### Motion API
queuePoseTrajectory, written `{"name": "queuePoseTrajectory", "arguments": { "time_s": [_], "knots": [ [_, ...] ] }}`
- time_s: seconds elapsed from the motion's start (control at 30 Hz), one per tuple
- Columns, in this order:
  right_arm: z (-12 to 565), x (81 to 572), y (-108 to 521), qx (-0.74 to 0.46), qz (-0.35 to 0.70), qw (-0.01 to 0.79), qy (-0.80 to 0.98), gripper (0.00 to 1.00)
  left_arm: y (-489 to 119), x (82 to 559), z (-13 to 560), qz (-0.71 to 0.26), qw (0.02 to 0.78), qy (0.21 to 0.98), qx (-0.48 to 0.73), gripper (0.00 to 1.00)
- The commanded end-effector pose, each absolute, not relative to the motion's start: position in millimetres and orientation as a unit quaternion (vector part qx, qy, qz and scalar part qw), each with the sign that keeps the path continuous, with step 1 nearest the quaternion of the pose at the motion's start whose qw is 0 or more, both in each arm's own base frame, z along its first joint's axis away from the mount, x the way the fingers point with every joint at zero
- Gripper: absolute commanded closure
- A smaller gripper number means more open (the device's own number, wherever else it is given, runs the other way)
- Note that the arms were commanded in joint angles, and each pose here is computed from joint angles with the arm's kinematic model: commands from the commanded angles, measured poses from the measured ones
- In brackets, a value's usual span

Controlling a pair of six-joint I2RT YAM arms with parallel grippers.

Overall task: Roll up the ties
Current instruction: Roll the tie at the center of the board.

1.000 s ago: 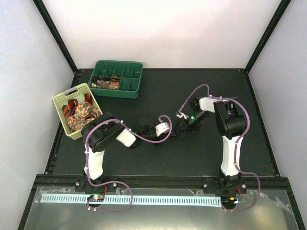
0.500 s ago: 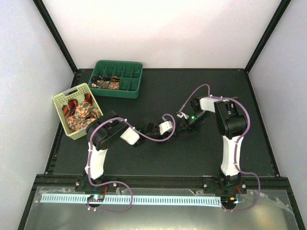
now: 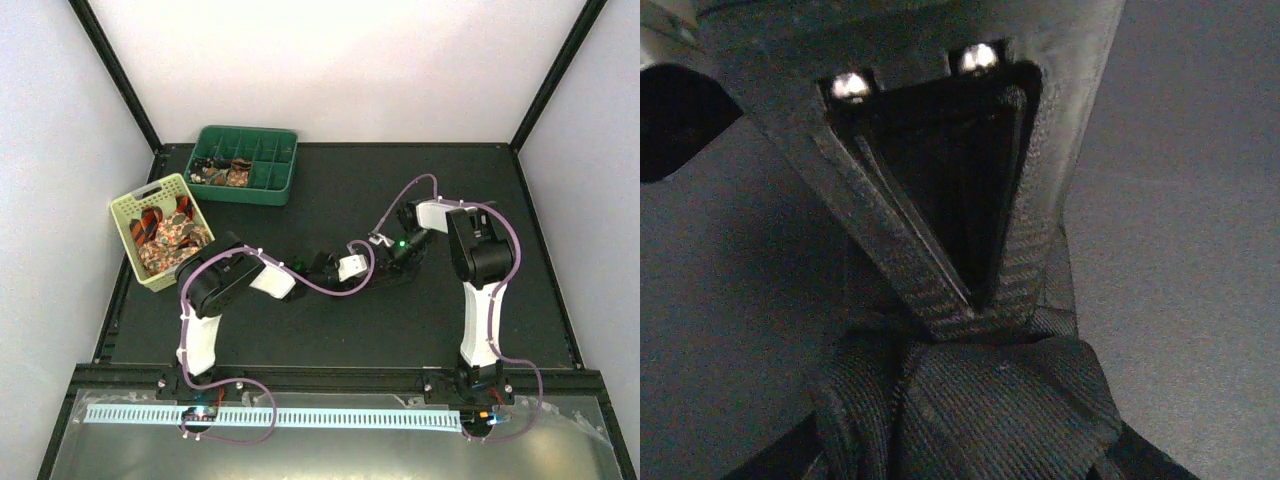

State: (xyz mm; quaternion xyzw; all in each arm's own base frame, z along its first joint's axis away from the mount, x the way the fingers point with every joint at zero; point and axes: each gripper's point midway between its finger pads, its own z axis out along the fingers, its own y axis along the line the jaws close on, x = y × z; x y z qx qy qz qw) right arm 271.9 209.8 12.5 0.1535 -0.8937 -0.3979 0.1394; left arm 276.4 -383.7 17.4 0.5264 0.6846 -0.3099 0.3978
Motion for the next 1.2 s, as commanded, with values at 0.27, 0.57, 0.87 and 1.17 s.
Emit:
{"name": "queuePoseTrajectory", "arguments": {
  "time_s": [0.27,0.57,0.87,1.17],
  "knots": [
    [41,278,196,0.191,-0.407,0.133,-0.883,0.57,-325,250,-42,-0.175,0.233,0.770,0.568,0.65],
    [67,277,214,0.159,-0.466,0.126,-0.861,0.50,-323,249,-46,-0.175,0.211,0.784,0.557,0.64],
    [37,272,214,0.177,-0.407,0.140,-0.885,0.67,-328,253,-46,-0.176,0.212,0.784,0.557,0.63],
    [14,278,189,0.191,-0.336,0.130,-0.913,0.98,-331,256,-40,-0.183,0.223,0.784,0.550,0.53]
  ]
}}
